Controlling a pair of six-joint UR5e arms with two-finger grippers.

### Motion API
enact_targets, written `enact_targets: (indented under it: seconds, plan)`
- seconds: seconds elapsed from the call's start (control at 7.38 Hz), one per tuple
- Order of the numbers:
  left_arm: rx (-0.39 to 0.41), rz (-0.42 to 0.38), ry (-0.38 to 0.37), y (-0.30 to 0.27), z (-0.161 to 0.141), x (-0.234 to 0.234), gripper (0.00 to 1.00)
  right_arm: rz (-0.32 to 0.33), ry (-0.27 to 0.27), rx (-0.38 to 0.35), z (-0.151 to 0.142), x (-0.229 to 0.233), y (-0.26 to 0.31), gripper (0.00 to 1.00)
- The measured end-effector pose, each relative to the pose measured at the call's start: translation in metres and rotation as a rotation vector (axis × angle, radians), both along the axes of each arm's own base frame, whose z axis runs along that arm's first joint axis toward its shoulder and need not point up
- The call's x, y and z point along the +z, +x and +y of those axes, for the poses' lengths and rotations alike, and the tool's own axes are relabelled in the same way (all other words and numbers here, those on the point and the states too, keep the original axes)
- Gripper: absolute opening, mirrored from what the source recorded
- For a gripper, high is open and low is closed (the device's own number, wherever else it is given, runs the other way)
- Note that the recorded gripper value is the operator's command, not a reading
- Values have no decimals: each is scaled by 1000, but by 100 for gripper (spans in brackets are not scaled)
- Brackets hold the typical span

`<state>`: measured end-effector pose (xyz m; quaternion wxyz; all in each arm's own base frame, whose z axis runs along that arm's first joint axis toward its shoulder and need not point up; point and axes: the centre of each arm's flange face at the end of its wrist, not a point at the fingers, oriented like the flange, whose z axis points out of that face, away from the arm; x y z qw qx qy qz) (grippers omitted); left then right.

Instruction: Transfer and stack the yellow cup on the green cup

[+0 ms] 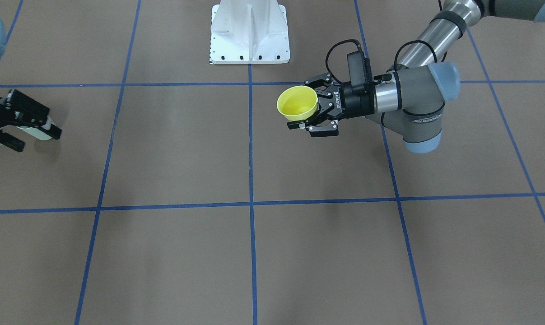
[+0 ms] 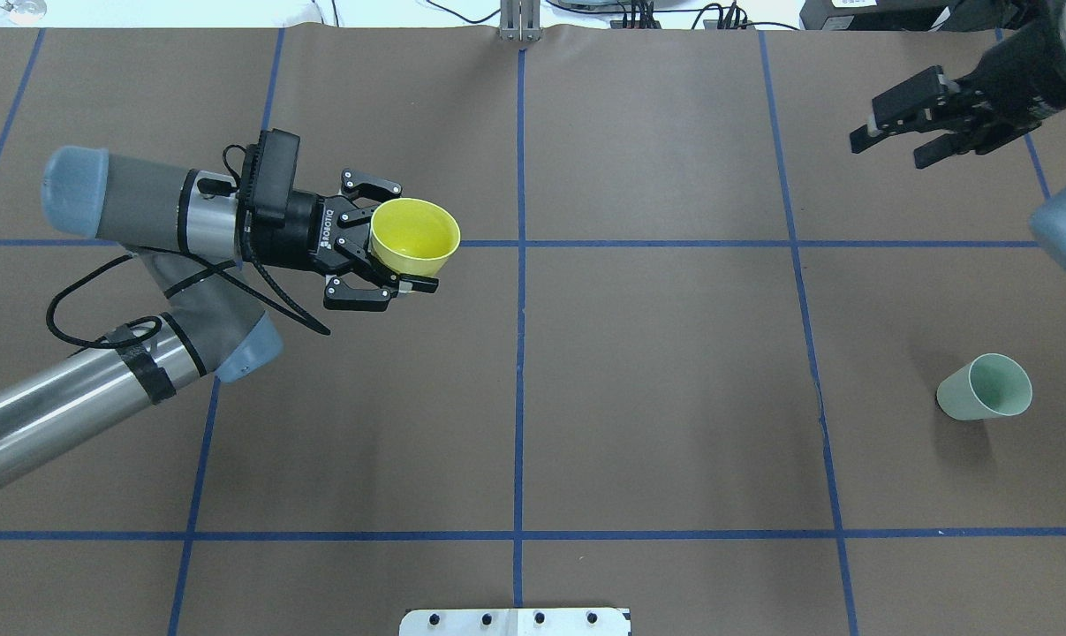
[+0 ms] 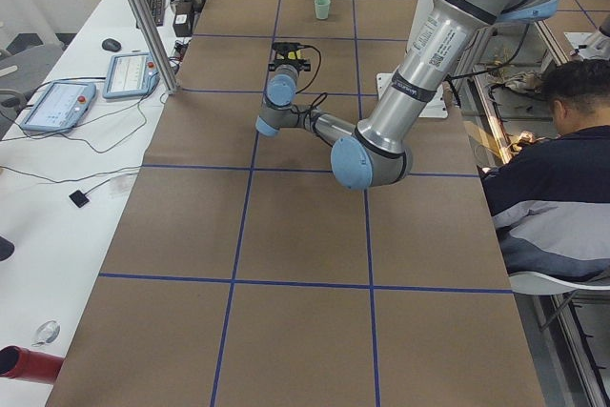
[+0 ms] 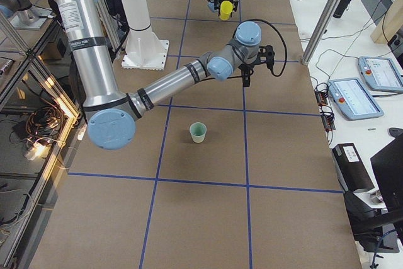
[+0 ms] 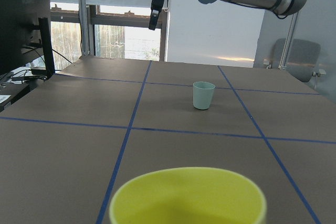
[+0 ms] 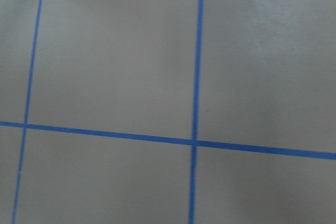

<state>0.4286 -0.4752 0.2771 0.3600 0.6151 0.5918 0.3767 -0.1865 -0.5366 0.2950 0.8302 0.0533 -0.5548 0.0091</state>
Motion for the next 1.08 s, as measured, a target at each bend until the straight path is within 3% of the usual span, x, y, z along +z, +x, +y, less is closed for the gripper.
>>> enact_targets:
  seconds: [0.41, 0.81, 1.08]
  plan:
    - [-80, 56, 47, 42, 25, -12, 14, -87, -63, -7, 34, -101, -78, 100]
    - [-91, 73, 41, 54, 31, -21, 15, -100, -94, 57, 71, -166, -168, 100]
    - [-95, 82, 24, 64, 39, -21, 17, -67, -112, 73, 84, -197, -206, 100]
